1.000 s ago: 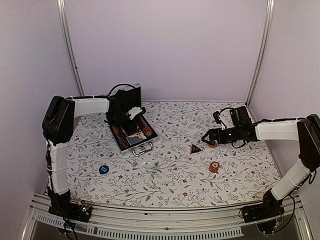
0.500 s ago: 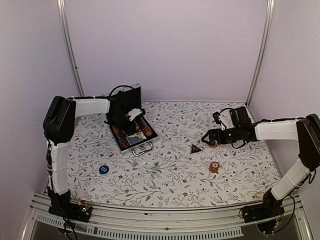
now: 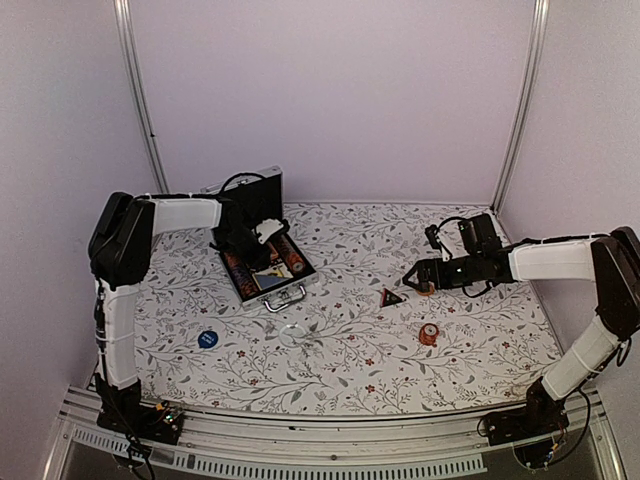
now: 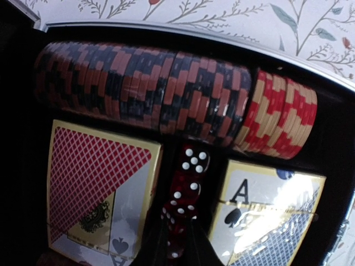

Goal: Pack up texas hold em set

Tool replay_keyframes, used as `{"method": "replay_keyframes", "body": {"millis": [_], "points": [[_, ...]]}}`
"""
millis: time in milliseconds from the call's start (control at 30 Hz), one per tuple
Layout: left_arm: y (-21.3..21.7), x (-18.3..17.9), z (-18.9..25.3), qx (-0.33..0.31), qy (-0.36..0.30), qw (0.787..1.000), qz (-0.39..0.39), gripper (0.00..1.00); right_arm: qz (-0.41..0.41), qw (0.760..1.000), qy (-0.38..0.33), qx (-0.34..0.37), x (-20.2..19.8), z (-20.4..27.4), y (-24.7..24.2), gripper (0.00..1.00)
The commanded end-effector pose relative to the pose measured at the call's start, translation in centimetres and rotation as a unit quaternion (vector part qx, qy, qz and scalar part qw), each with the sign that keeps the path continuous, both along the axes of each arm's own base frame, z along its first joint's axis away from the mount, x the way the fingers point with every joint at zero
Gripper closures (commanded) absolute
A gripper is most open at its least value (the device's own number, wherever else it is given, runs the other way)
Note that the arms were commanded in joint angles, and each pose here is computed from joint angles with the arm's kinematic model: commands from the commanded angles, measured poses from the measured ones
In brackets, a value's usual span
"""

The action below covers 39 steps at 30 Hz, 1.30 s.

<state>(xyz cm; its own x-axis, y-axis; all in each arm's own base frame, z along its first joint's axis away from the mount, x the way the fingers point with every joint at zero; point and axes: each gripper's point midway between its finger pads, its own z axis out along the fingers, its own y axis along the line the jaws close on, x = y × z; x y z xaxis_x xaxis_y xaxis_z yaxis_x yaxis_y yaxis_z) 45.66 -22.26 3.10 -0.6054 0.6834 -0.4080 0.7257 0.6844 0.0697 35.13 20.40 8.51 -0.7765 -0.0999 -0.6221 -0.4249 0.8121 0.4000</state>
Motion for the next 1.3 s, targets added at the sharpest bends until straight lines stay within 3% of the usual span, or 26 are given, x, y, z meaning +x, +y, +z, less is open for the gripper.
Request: {"method": "replay_keyframes", "body": {"millis": [0,367,700,833,867,900,933,1100,1267], "points": [[0.6,1.0,0.1,0.001,-0.010,1.000,0.017,0.86,0.006,1.000,-0.004,0.004,0.4,0.2,0.3,0.01],[-0.5,1.3,5.7,-0.066,-0.060,0.996,0.015,0.74,0.006,1.000,-0.001,0.006,0.3,0.1,0.3,0.01],[-1.2,-0.4,11.0,-0.144,-0.100,0.984,0.039,0.54,-0.002,1.000,-0.016,0.002,0.6,1.1,-0.1,0.01],[-1.7,-1.9,13.8,-0.175,-0.123,0.976,0.039,0.41,-0.007,1.000,-0.018,-0.004,0.7,1.1,-0.3,0.01],[-1.8,-2.2,14.9,-0.182,-0.136,0.973,0.039,0.31,-0.008,1.000,-0.018,-0.005,0.7,1.1,-0.3,0.01],[-1.8,-2.5,15.7,-0.186,-0.147,0.971,0.041,0.05,-0.009,1.000,-0.019,-0.008,0.7,1.2,-0.4,0.01],[-1.8,-2.9,16.6,-0.190,-0.157,0.968,0.043,0.01,-0.011,1.000,-0.019,-0.009,0.8,1.2,-0.5,0.01],[-1.2,-4.4,20.4,-0.212,-0.206,0.953,0.064,0.00,-0.023,0.999,-0.015,-0.024,0.9,0.9,-1.0,0.01],[1.5,-4.9,22.3,-0.230,-0.246,0.931,0.144,0.00,-0.036,0.998,-0.006,-0.056,0.2,0.3,-1.5,0.01]]}}
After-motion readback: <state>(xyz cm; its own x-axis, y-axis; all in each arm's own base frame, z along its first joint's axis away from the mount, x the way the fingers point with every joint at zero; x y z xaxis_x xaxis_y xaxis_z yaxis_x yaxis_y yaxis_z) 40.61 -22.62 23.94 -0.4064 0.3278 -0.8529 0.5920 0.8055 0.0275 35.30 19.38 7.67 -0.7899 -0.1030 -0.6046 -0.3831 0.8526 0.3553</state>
